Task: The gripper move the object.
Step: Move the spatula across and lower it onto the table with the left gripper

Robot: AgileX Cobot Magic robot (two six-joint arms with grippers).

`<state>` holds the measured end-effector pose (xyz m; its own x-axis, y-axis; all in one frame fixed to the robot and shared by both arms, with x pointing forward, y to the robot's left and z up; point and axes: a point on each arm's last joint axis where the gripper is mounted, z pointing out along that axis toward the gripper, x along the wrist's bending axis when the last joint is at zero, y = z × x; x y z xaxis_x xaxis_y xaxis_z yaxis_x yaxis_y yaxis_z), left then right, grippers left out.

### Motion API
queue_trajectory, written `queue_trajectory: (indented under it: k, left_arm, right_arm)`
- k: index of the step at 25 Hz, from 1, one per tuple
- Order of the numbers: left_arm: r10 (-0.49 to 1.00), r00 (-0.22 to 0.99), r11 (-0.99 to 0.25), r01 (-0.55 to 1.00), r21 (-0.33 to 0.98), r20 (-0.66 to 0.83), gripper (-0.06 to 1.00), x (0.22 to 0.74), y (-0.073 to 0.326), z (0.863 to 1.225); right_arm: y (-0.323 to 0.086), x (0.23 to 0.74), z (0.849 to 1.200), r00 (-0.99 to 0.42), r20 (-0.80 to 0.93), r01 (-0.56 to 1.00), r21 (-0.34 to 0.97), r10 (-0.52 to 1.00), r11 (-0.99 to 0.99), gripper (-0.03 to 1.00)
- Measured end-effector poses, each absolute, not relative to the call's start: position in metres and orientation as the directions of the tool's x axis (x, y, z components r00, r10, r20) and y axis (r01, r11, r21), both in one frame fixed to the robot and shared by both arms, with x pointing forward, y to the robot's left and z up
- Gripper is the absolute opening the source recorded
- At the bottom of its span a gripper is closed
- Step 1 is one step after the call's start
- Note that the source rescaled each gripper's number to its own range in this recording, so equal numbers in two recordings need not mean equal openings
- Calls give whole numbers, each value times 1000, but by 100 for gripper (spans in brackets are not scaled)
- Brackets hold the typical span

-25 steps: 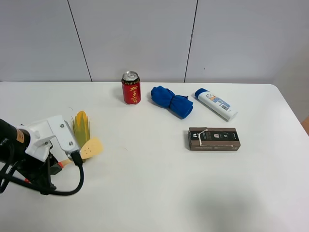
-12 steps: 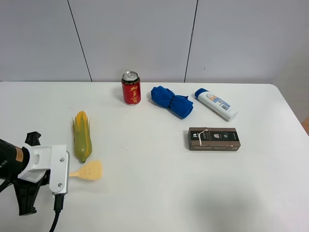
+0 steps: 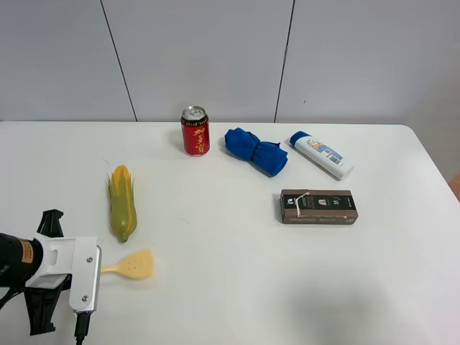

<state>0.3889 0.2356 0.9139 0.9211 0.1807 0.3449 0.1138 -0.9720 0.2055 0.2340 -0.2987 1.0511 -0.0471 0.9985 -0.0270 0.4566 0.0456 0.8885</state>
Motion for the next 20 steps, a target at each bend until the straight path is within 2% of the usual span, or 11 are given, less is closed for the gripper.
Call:
queue_trajectory:
  k: [9,17,19,20]
  left_arm:
    - [166,946,-978,122,169,280,0,397,231,884]
    - [168,945,-977,122,173,282,2,399,230,881]
    - [189,942,-974,142,179,278,14,399,230,881]
    - [212,939,-969,165,185,272,30,399,230,881]
  right_arm:
    - [-299,234,1051,-47,-27,457,888,999,46,100]
    - [-299,234,1051,-47,-27,457,888,999,46,100]
    - [-299,234,1051,-47,-27,457,888,999,46,100]
    - [-299,234,1051,-47,-27,457,888,999,46,100]
